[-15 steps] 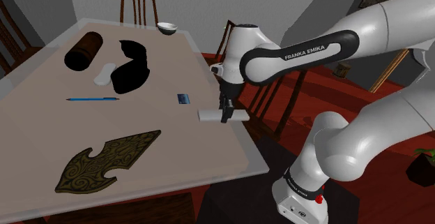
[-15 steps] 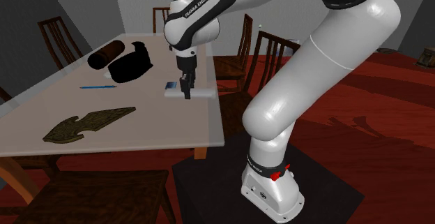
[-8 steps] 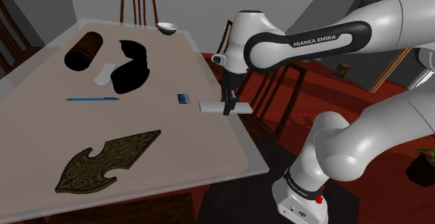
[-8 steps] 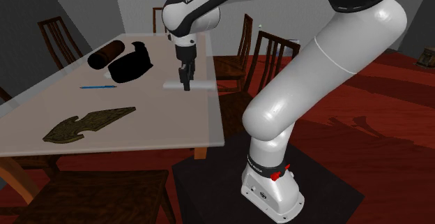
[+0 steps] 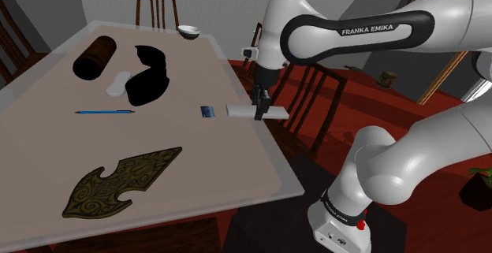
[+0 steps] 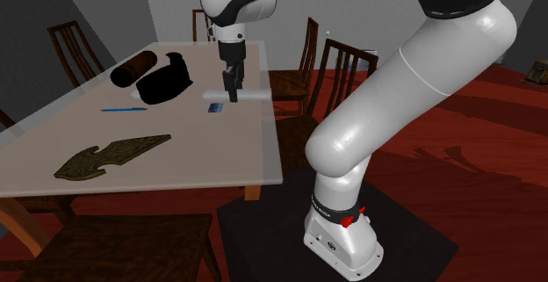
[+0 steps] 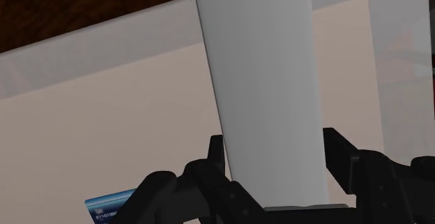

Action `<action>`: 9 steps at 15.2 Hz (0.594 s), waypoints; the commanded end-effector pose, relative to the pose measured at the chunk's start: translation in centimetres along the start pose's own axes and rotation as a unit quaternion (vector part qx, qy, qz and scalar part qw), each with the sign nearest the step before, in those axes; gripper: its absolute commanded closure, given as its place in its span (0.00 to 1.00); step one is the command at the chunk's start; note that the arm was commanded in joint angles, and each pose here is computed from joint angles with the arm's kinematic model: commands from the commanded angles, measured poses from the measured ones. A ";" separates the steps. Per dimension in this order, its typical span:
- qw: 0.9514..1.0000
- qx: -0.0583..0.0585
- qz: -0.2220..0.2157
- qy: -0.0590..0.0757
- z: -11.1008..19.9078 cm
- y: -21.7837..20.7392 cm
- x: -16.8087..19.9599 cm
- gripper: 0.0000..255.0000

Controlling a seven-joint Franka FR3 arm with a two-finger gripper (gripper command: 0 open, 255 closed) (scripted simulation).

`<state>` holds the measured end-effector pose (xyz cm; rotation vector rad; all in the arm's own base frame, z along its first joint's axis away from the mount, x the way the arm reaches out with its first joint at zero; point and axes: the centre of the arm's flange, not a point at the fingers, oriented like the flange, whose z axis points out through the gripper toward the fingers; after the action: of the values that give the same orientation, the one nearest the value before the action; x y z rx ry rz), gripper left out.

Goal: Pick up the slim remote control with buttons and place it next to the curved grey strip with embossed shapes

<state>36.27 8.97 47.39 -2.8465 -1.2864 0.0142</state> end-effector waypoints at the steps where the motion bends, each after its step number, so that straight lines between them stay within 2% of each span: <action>1: 1.000 0.000 0.000 0.000 -1.0 0.0 -0.2 1.00; 9: 1.000 0.000 0.000 0.000 -5.3 -0.1 -0.2 1.00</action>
<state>36.20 8.83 52.02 -2.8468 -1.2863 0.0146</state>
